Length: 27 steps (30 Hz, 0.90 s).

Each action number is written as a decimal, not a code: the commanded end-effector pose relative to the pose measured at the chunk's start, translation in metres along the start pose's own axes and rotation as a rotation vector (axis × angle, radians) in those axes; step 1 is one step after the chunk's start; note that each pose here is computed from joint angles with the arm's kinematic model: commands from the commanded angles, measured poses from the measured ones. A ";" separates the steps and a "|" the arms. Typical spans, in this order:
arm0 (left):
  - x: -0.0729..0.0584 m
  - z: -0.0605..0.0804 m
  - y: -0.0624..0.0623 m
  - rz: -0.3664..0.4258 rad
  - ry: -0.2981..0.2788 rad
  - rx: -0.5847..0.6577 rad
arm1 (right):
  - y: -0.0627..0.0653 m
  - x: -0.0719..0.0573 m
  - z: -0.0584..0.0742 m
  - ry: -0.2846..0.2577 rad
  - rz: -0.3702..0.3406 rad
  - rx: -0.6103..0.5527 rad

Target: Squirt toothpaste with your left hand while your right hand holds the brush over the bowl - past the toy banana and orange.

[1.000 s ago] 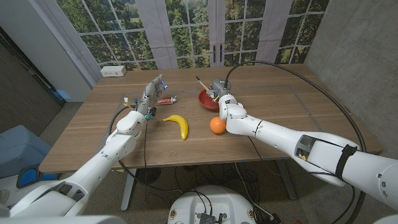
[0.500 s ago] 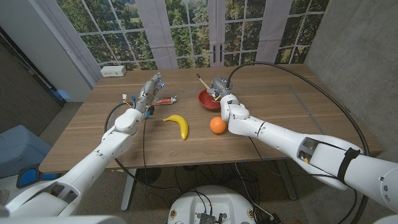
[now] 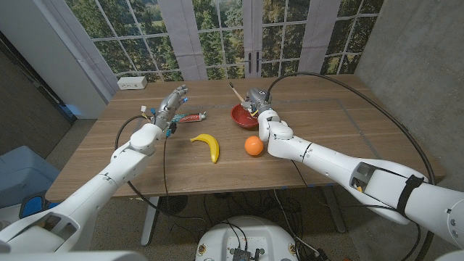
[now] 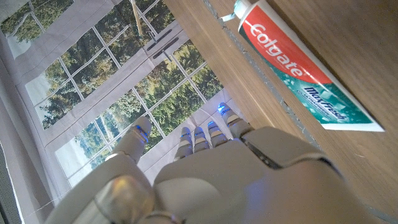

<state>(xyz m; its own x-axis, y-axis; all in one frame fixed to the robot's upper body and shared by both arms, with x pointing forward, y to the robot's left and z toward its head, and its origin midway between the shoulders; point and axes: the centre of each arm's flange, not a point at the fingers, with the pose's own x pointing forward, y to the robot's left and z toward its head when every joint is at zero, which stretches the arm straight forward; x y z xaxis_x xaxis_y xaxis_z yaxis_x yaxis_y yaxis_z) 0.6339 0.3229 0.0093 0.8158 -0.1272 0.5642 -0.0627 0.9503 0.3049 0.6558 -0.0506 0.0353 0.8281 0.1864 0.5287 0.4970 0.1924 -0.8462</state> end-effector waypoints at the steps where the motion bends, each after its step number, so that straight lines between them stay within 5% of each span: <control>1: -0.003 0.009 0.011 -0.004 0.052 0.164 | -0.010 -0.009 0.006 -0.026 -0.018 0.002; 27: -0.006 0.032 0.035 -0.022 0.234 0.539 | -0.017 -0.016 0.015 -0.047 -0.040 0.008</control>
<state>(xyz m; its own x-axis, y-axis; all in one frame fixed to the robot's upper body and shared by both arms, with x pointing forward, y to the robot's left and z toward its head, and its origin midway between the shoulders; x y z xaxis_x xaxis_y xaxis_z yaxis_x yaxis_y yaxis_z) 0.6165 0.3417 0.0289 0.9017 -0.0705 0.4266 -0.2242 0.7674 0.6006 0.6346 -0.0447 0.0422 0.8029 0.2189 0.5544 0.5193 0.1996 -0.8309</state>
